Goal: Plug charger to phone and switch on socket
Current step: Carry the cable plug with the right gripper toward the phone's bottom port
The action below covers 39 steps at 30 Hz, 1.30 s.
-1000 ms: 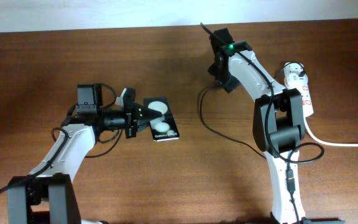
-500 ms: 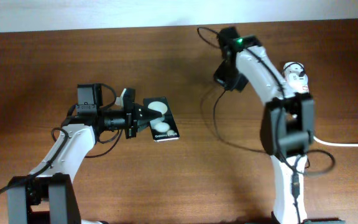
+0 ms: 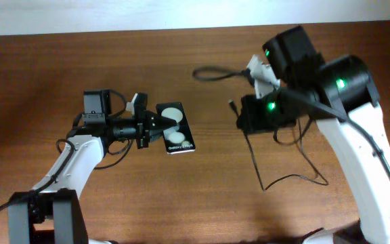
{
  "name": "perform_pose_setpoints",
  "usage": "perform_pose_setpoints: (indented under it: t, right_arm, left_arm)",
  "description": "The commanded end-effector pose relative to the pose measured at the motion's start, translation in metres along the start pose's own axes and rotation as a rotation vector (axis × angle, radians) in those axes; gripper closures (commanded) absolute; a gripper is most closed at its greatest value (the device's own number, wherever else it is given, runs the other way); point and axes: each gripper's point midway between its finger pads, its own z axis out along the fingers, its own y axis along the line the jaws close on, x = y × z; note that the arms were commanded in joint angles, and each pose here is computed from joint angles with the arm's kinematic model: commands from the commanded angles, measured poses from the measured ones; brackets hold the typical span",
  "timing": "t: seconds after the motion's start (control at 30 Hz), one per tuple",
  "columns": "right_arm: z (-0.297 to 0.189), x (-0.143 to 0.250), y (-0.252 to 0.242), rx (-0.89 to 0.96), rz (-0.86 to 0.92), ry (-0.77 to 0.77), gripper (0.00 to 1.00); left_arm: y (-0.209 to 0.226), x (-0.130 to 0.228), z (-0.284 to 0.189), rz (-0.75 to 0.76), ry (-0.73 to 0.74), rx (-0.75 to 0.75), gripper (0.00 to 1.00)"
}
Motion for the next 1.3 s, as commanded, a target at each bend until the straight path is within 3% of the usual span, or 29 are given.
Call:
perform_pose_setpoints:
  t: [0.0, 0.07, 0.23, 0.37, 0.43, 0.53, 0.7, 0.93, 1.13, 1.27]
  right_arm:
    - [0.002, 0.015, 0.032, -0.030, -0.116, -0.023, 0.96]
    - [0.023, 0.017, 0.041, -0.016, -0.106, -0.017, 0.96]
    - [0.095, 0.032, 0.065, -0.043, -0.105, 0.031, 0.96]
    - [0.096, 0.057, 0.068, 0.046, -0.113, 0.050, 0.96]
    - [0.097, 0.063, 0.071, 0.125, -0.128, -0.035, 0.96]
    - [0.115, 0.057, 0.101, 0.029, -0.153, -0.148, 0.96]
    - [0.137, 0.036, 0.098, -0.010, -0.101, -0.229, 0.96]
    - [0.138, 0.044, 0.111, -0.077, -0.110, -0.184, 0.96]
    - [0.139, 0.054, 0.120, -0.141, -0.047, -0.121, 0.96]
    - [0.140, 0.055, 0.103, -0.056, -0.055, -0.131, 0.96]
  left_arm:
    - [-0.009, -0.006, 0.000, 0.084, -0.014, 0.013, 1.00]
    - [-0.013, -0.025, -0.001, 0.103, -0.104, -0.008, 1.00]
    - [-0.052, -0.040, -0.006, 0.321, -0.158, 0.075, 1.00]
    - [-0.056, -0.058, -0.027, 0.339, -0.249, 0.082, 1.00]
    - [-0.058, -0.054, -0.036, 0.349, -0.221, 0.107, 1.00]
    - [-0.061, -0.045, -0.047, 0.363, -0.166, 0.143, 1.00]
    - [-0.063, -0.036, -0.062, 0.365, -0.115, 0.179, 1.00]
    - [-0.064, -0.024, -0.062, 0.322, -0.041, 0.202, 1.00]
    - [-0.064, -0.024, -0.062, 0.408, -0.051, 0.201, 1.00]
    - [-0.064, -0.025, -0.062, 0.423, -0.058, 0.199, 1.00]
